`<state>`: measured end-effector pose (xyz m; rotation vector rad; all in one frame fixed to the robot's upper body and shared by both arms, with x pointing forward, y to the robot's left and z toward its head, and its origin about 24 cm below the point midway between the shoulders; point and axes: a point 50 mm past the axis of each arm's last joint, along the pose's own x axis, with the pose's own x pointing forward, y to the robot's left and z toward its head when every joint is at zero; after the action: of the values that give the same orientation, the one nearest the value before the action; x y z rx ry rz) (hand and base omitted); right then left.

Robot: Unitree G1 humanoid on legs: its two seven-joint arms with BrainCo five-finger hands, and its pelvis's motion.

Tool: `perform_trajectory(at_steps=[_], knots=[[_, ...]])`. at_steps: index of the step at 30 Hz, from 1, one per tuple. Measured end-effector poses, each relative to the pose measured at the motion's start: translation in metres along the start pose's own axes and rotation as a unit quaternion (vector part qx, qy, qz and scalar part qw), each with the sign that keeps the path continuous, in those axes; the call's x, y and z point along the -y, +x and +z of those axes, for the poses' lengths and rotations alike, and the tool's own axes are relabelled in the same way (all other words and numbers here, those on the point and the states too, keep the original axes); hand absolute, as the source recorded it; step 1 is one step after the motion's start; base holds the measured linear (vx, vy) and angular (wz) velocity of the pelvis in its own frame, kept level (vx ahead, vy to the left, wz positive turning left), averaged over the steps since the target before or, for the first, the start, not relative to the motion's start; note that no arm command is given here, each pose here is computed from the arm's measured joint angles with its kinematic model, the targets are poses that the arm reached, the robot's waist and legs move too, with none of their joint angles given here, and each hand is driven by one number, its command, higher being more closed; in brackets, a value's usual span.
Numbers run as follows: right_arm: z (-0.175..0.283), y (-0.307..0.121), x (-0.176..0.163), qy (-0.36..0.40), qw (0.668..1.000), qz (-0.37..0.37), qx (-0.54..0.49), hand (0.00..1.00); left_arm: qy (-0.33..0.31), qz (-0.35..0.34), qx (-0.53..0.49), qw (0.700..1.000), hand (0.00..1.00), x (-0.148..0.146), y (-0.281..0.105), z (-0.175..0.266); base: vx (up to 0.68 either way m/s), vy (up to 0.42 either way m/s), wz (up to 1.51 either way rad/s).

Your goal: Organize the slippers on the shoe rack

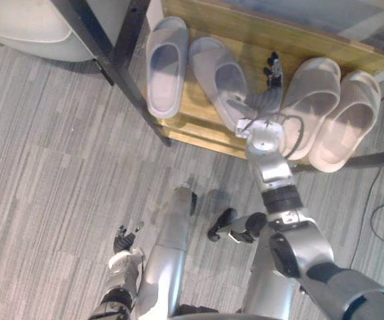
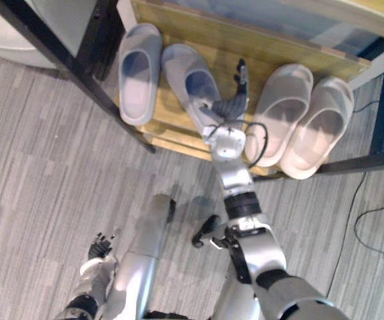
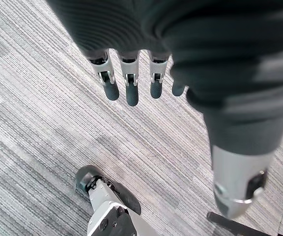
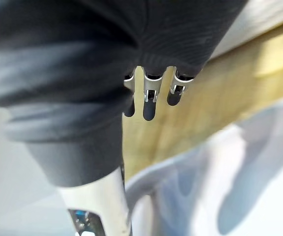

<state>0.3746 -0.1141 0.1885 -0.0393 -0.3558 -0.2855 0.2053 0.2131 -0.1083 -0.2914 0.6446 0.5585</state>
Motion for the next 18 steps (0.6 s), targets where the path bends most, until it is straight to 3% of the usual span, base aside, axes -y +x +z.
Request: perform_trajectory(at_steps=[12,18], knots=[[-0.028,-0.026,-0.013,0.107,0.991,0.059,-0.059,0.0,-0.012,0.017,-0.011,1.0,0.0,-0.009,0.001,-0.001,0.0,0.002,-0.01],[-0.026,-0.039,-0.037,0.154,0.98,0.106,-0.066,0.0,-0.004,0.018,-0.007,1.0,0.0,-0.01,0.002,0.002,0.0,0.001,-0.01]])
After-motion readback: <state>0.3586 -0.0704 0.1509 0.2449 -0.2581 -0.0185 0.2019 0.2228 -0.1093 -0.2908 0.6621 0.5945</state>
